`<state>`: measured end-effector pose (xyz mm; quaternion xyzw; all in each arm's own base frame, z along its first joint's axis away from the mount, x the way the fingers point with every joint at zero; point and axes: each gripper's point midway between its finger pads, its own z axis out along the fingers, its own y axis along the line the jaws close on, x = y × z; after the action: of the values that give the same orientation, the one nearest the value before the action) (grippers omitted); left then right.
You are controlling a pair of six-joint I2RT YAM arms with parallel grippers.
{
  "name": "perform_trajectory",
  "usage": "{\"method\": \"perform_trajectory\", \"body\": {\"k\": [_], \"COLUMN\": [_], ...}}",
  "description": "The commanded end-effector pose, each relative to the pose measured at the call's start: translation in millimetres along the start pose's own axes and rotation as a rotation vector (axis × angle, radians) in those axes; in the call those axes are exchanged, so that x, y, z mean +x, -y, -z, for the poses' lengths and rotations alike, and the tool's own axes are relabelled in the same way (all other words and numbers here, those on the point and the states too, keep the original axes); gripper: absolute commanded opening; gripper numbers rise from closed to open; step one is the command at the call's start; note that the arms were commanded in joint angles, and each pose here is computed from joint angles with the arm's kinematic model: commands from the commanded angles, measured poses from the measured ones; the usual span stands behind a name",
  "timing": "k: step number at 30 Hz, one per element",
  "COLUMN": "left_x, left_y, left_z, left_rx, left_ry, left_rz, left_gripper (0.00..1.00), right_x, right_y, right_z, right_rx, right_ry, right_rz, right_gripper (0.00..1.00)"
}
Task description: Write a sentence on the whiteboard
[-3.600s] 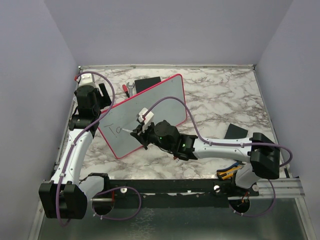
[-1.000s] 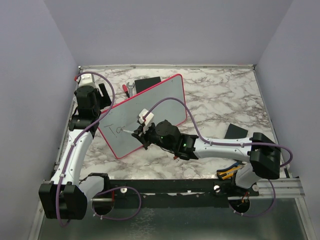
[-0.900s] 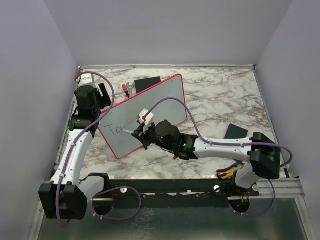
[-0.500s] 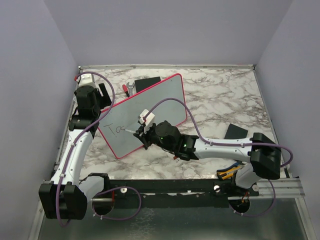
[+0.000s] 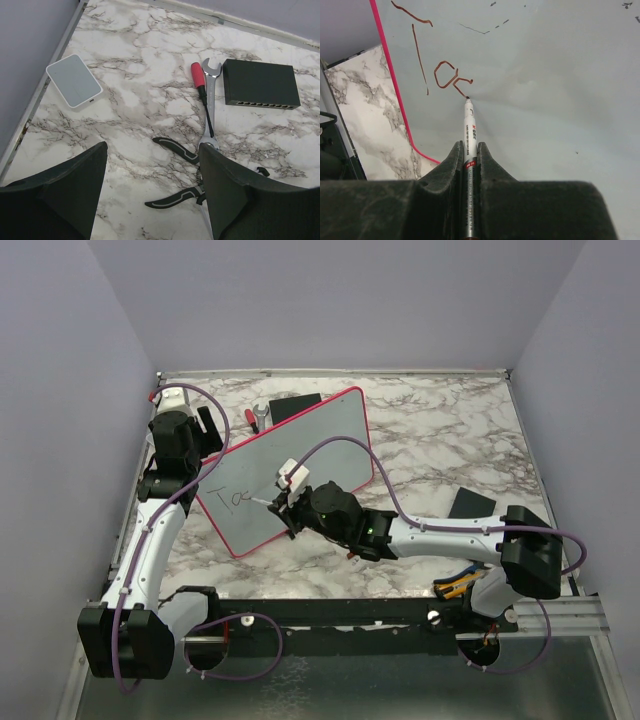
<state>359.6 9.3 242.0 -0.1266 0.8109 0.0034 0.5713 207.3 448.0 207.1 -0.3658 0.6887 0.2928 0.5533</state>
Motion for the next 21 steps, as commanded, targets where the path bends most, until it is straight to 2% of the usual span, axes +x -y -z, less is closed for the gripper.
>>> {"method": "perform_trajectory", "body": {"k": [1,21], "left_x": [7.5,6.8], "left_y": [4.2,5.2], "left_z": [2.3,2.8], "left_rx": [0.03,0.035], "left_ry": [-0.017,-0.015], "left_rz": [-0.008,-0.005], "left_gripper": [0.75,0.75], "right_x": [-36.2,-92.4], "right_y": [22.5,35.1], "right_z": [0.7,6.0], "right_rx": [0.103,0.153], "right_ry": [0.09,0.222], "right_rz": [0.014,0.067], "right_gripper": [0.0,0.0]}}
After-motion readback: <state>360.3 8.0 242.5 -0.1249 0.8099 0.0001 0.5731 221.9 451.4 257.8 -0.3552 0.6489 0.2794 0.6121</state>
